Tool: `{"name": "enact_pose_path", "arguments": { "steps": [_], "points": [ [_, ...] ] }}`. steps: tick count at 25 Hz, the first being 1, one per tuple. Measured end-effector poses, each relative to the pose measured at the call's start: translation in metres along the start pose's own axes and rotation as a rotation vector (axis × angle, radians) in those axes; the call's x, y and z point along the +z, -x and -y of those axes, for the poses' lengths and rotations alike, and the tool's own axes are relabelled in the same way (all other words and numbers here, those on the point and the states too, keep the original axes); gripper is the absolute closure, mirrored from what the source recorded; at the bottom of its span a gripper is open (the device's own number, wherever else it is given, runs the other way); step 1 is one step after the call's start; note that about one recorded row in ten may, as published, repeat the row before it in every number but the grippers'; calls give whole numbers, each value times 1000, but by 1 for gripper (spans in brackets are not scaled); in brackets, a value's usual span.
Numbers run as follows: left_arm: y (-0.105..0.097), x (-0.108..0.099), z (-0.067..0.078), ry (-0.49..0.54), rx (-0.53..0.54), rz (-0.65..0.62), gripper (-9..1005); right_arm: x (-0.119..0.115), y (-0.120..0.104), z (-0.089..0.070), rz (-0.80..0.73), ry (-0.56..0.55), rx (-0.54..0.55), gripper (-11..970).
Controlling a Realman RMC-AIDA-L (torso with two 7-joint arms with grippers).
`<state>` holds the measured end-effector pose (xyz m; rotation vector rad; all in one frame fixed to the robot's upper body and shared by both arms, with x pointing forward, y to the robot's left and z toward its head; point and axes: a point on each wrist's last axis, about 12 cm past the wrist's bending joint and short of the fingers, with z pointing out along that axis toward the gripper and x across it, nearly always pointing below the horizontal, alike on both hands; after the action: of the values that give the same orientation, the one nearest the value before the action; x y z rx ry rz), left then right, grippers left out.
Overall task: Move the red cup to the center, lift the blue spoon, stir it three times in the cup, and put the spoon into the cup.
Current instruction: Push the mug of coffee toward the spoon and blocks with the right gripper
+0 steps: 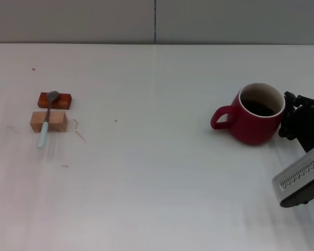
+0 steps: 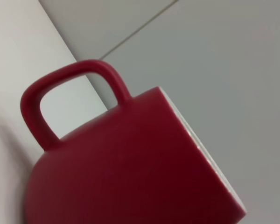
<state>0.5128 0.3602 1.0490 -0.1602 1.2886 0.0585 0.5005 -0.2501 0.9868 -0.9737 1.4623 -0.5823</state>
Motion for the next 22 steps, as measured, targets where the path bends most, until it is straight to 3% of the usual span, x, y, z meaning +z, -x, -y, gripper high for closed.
{"name": "enact_pose_path", "arguments": {
  "steps": [22],
  "points": [
    [3,3,0,-7,2,17,182,30,53,-13,109,99,122,896]
  ]
}}
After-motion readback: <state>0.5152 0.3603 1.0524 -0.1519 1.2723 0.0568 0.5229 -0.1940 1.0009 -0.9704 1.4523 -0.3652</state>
